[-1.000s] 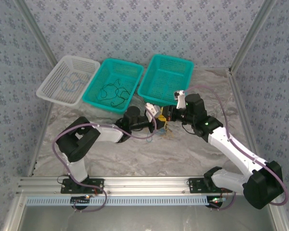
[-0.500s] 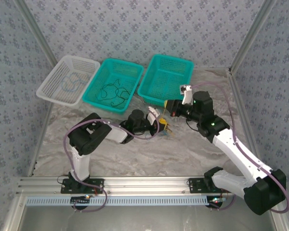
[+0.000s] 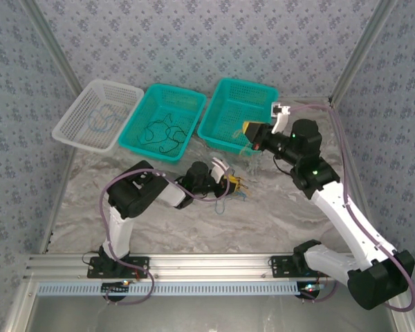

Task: Untangle the cables

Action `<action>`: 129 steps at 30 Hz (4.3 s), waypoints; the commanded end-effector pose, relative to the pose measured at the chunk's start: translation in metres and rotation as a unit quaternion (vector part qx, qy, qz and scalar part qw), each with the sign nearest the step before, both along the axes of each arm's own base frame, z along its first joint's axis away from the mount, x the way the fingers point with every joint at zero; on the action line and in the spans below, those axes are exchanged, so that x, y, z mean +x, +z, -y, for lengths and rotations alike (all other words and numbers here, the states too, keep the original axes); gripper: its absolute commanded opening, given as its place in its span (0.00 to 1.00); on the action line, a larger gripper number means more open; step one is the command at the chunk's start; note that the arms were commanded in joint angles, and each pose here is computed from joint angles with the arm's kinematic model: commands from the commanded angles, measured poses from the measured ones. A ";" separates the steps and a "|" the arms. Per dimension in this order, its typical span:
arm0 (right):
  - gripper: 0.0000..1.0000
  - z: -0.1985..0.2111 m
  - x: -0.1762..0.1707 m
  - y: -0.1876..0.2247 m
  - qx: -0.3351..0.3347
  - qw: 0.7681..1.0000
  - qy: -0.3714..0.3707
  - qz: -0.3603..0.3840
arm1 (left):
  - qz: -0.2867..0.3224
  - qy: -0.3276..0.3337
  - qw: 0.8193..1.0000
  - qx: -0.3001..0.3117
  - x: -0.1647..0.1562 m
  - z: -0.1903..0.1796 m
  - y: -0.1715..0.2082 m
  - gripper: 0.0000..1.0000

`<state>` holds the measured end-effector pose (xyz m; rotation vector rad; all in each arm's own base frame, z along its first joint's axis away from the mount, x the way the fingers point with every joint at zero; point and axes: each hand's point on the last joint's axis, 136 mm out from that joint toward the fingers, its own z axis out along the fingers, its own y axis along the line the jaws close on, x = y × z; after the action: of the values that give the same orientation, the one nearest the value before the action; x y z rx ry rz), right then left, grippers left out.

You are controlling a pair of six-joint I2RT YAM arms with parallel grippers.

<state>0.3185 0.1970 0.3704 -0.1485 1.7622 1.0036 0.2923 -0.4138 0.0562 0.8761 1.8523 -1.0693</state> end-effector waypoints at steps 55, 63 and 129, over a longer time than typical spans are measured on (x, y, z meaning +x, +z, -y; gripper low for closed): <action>1.00 0.061 0.216 -0.117 -0.142 0.964 -0.156 -0.162 | 0.016 0.165 0.985 -0.041 0.012 -0.089 0.080 0.99; 1.00 0.064 0.175 -0.125 -0.165 0.956 -0.169 -0.177 | 0.004 0.176 0.984 -0.038 0.017 -0.087 0.087 0.99; 0.54 0.001 -0.015 -0.275 -0.237 0.949 -0.027 -0.207 | -0.272 0.339 0.898 0.063 0.003 -0.098 0.031 0.99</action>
<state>0.2885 0.1841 0.0771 -0.0850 2.4399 0.5697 0.2908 -0.3034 0.0797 -0.1061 2.4746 -0.7387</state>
